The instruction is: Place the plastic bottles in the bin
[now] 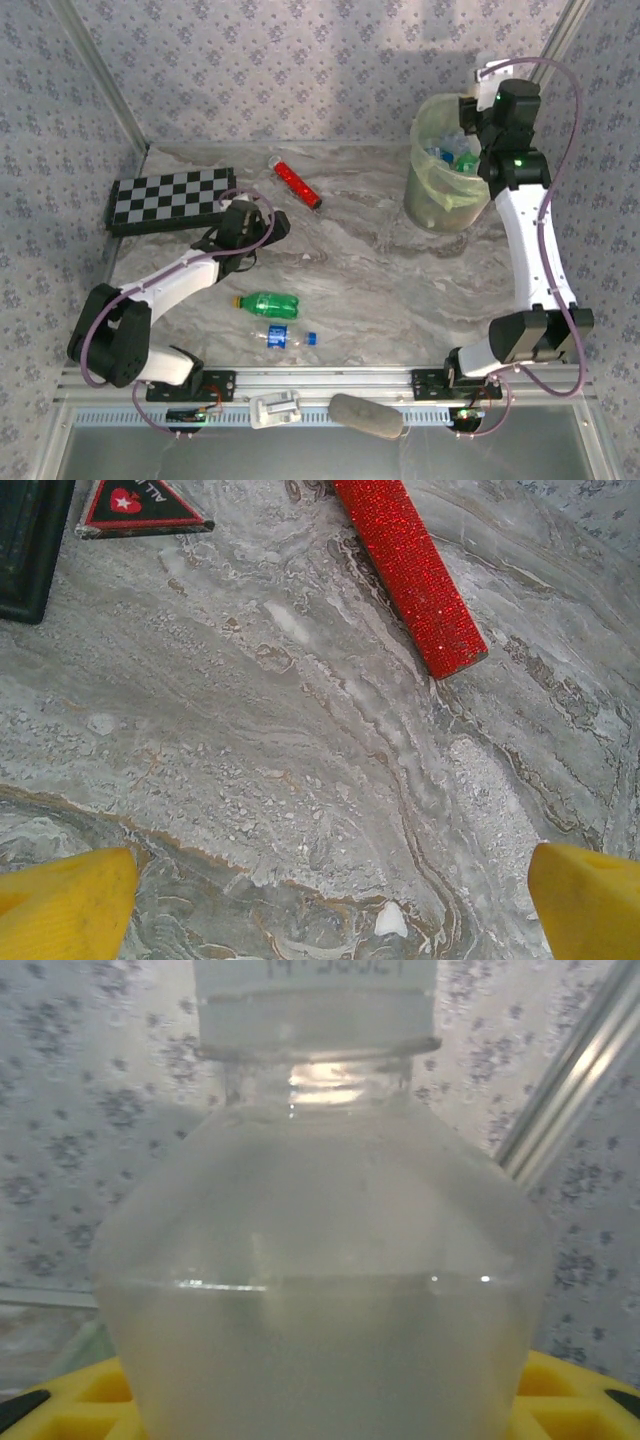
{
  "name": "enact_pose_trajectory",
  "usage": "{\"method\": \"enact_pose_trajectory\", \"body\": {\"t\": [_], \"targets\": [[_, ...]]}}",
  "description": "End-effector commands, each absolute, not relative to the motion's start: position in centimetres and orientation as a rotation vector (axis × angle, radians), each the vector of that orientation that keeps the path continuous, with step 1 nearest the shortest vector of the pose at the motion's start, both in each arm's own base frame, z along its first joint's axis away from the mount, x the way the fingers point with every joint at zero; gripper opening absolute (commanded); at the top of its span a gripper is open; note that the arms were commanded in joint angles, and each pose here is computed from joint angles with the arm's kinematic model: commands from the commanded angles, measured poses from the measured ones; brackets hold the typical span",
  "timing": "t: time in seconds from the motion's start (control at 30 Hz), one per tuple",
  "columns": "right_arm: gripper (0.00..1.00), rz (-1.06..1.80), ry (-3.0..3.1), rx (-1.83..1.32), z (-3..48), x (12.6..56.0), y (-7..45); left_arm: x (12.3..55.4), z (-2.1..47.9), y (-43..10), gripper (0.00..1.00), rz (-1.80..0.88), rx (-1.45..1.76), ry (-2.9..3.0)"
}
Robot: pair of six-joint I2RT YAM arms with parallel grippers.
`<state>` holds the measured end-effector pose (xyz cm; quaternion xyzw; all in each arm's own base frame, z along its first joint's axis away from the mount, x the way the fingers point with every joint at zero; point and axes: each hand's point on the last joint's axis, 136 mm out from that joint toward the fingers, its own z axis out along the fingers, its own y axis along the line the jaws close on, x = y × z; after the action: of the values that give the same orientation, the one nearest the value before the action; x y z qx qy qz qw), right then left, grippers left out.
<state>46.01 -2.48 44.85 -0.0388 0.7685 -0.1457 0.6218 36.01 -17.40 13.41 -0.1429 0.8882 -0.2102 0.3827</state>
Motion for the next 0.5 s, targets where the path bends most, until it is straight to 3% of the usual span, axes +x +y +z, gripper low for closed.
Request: {"method": "enact_pose_trajectory", "body": {"t": [0.0, 0.47], "targets": [[0.54, -0.448, 1.769, -0.055, 45.6, 46.9, -4.6, 36.7, 14.6, -18.0, 1.0, -0.548, -0.33, 2.245], [0.56, -0.51, 2.051, -0.097, 37.5, 49.9, -7.5, 36.8, 14.5, -18.1, 1.0, -0.545, -0.329, 2.254]]}}
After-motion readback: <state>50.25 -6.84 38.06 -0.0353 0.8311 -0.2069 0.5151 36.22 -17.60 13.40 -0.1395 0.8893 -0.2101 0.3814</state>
